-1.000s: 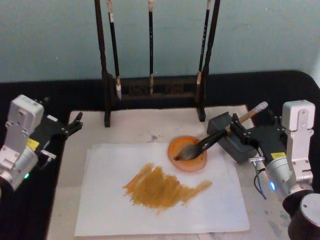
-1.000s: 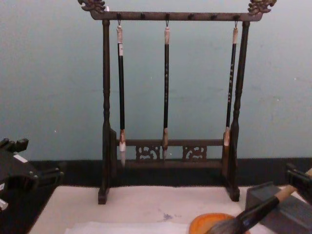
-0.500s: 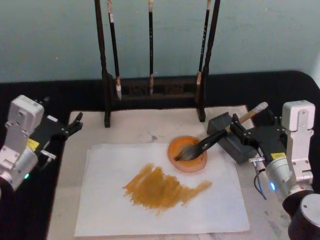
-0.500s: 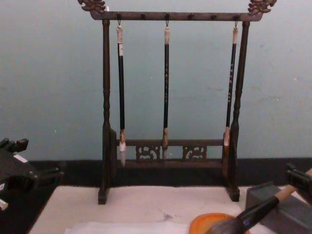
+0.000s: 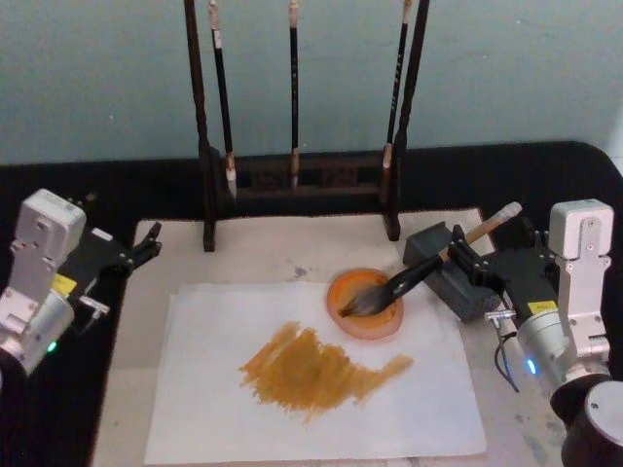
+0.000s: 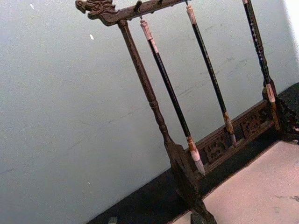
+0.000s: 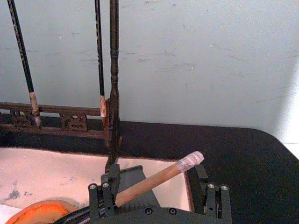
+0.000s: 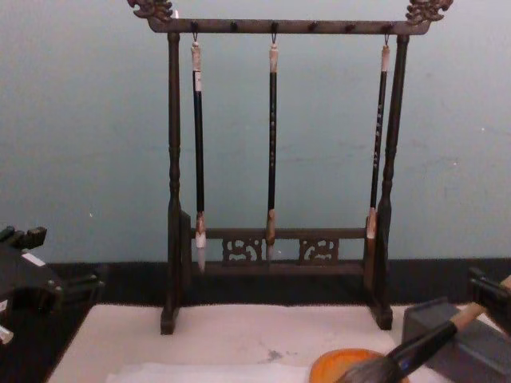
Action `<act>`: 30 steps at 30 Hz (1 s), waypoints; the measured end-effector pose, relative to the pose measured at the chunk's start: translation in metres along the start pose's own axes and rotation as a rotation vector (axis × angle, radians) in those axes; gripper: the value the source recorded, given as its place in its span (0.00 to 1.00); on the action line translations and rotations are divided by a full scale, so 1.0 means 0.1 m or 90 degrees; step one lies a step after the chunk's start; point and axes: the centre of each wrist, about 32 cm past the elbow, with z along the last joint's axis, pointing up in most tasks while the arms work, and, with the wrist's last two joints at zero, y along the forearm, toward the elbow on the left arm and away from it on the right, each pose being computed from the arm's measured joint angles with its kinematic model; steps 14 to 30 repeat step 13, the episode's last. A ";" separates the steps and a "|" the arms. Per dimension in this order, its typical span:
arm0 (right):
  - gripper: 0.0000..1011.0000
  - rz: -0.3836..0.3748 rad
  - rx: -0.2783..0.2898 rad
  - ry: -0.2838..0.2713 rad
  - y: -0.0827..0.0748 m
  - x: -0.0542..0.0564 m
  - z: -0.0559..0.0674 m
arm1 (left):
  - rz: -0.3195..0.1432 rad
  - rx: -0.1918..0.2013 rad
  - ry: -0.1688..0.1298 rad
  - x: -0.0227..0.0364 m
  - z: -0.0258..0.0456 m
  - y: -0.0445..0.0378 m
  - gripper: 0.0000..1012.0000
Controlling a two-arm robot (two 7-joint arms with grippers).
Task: Pick up the brush from the inkstone, write on the paper, then place the brush back to its original position.
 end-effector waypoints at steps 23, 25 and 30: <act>0.99 0.000 0.000 0.000 0.00 0.00 0.00 | 0.000 0.000 0.000 0.000 0.000 0.000 1.00; 0.99 0.000 0.000 0.000 0.00 0.00 0.00 | 0.000 0.000 0.000 0.000 0.000 0.000 1.00; 0.99 0.000 0.000 0.000 0.00 0.00 0.00 | 0.000 0.000 0.000 0.000 0.000 0.000 1.00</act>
